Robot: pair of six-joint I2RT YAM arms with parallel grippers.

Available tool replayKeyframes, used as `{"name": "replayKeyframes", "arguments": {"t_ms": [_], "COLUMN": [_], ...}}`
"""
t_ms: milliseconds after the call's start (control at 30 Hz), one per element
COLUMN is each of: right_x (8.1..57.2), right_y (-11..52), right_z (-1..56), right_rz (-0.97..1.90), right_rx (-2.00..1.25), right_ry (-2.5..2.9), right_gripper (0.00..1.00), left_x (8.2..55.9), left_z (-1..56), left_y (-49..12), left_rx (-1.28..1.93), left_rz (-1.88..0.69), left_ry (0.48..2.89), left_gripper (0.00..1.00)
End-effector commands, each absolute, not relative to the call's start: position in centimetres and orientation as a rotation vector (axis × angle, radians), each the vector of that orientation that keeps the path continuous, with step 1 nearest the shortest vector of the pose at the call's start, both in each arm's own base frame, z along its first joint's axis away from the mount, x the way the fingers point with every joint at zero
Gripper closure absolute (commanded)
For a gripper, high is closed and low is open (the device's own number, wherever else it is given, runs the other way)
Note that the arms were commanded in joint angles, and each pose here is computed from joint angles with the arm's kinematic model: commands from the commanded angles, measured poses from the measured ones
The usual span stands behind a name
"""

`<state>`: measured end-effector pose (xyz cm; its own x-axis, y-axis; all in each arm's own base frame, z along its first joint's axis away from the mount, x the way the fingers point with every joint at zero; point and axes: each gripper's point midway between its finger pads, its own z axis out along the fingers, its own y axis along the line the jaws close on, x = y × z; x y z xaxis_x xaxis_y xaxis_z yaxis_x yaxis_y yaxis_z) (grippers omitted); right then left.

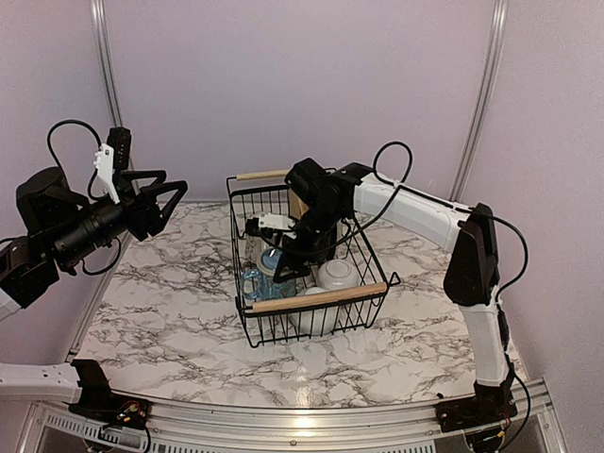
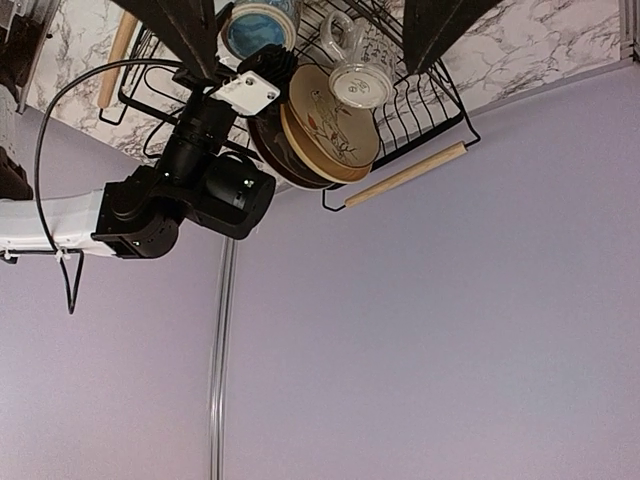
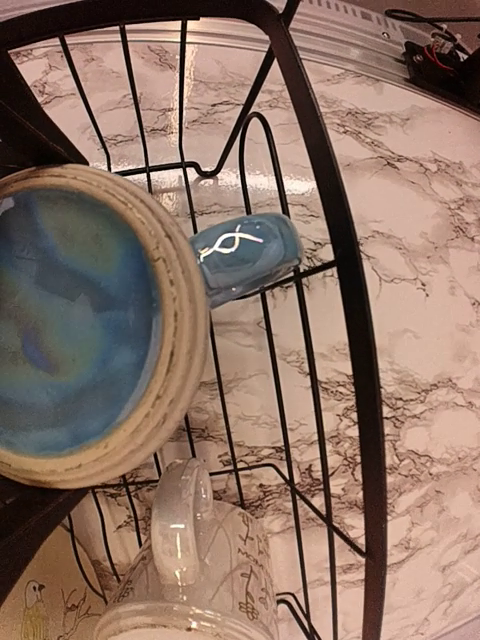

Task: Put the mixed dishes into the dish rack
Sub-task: Turn the cup upside down over the dish rack.

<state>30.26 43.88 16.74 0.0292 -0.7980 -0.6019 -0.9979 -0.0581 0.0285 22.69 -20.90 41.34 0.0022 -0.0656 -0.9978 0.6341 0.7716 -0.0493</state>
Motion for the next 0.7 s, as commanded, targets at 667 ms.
{"name": "replayKeyframes", "arguments": {"t_ms": [667], "right_x": [28.3], "right_y": [46.0], "right_z": [15.5], "right_rz": [0.784], "right_rx": [-2.107], "right_ry": [1.559], "right_gripper": [0.49], "left_x": [23.8], "left_z": [38.9], "left_y": [-22.3], "left_rx": [0.527], "left_rz": [-0.564], "left_ry": [1.550], "left_gripper": [0.34]}}
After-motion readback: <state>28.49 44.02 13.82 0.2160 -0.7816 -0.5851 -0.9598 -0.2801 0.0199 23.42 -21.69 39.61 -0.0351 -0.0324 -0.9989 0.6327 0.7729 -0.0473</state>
